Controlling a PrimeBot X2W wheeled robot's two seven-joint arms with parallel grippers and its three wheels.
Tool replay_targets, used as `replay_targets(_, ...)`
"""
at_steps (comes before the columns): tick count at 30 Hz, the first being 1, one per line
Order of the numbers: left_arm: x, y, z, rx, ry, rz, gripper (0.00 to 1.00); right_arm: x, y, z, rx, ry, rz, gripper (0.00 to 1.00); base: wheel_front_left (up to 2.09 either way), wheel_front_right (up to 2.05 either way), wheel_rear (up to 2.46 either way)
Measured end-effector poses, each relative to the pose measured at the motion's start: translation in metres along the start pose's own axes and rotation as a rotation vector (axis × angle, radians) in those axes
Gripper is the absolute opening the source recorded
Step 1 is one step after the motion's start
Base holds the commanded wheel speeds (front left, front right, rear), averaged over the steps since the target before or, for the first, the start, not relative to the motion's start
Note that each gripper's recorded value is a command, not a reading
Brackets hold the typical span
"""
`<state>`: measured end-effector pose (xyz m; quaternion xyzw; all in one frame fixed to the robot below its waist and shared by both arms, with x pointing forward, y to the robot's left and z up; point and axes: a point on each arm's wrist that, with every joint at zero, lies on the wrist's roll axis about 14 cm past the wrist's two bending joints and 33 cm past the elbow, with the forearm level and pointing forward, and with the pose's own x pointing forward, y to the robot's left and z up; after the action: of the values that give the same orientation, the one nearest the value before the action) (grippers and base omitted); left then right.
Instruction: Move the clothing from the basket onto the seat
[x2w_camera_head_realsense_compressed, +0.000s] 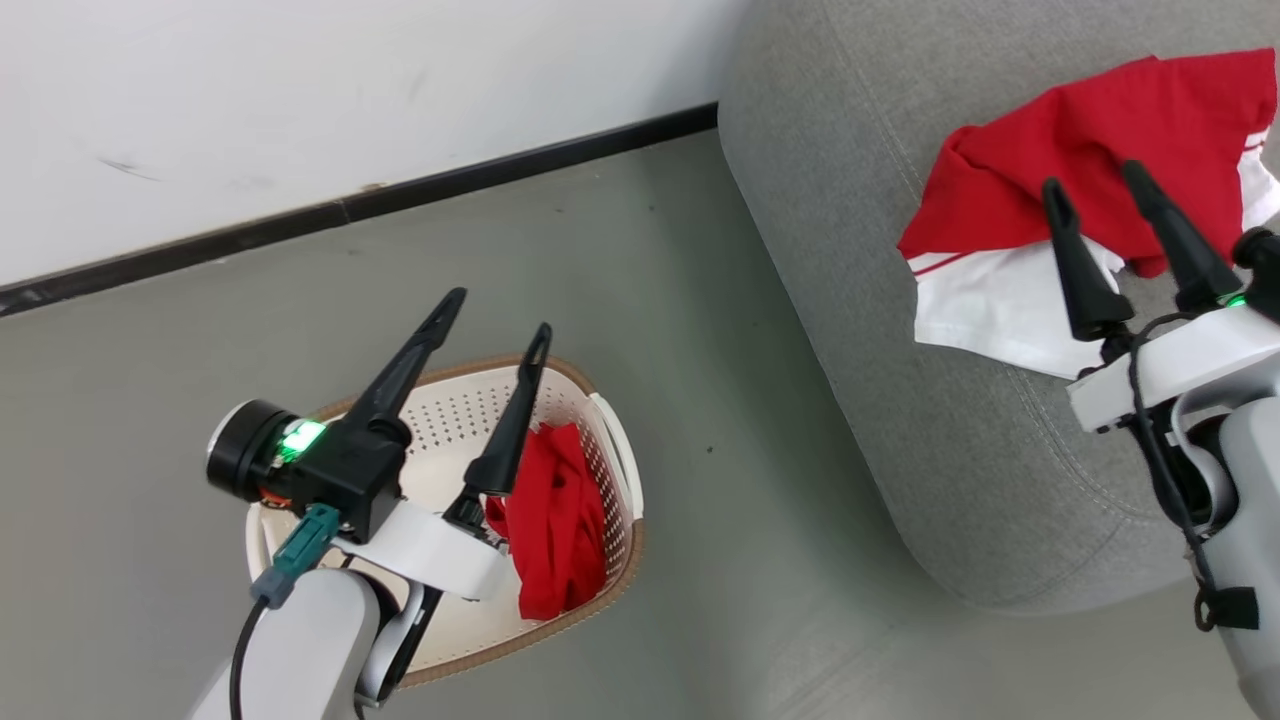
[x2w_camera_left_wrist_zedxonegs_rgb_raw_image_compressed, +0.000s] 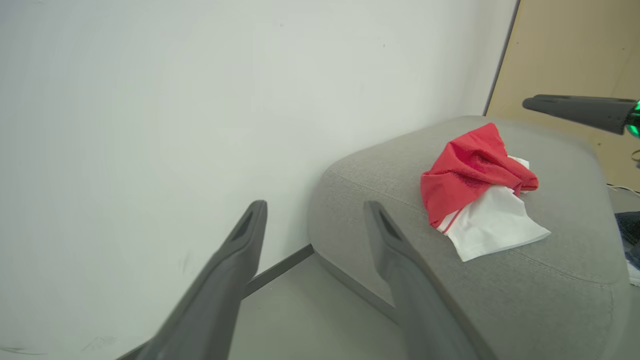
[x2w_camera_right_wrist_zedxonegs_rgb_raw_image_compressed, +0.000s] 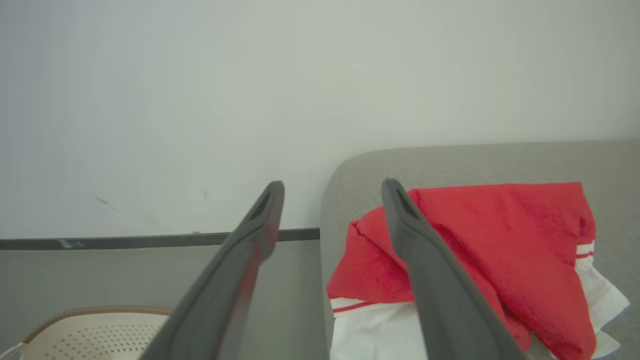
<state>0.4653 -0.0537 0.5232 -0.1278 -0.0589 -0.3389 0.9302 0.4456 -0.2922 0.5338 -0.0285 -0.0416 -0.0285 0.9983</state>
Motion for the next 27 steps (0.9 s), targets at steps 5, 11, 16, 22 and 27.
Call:
replay_targets(5,-0.018,0.022,0.009,0.024,-0.007,0.102,1.0,0.005,0.032,0.008,0.026,-0.029,0.081,1.0,0.0,0.0,0.0)
replay_targets(11,-0.046,0.048,0.017,0.043,-0.003,0.23,1.0,0.012,0.068,0.022,0.023,-0.067,0.183,1.0,0.0,0.0,0.0)
replay_targets(16,-0.07,0.065,0.024,0.064,-0.001,0.322,1.0,0.015,0.092,0.031,0.04,-0.096,0.238,1.0,0.0,0.0,0.0)
replay_targets(22,-0.102,0.084,0.033,0.076,-0.004,0.432,1.0,0.01,0.111,0.034,0.087,-0.105,0.261,1.0,0.0,0.0,0.0)
replay_targets(27,-0.128,0.096,0.041,0.073,-0.01,0.515,1.0,-0.002,0.123,0.026,0.102,-0.086,0.275,1.0,0.0,0.0,0.0)
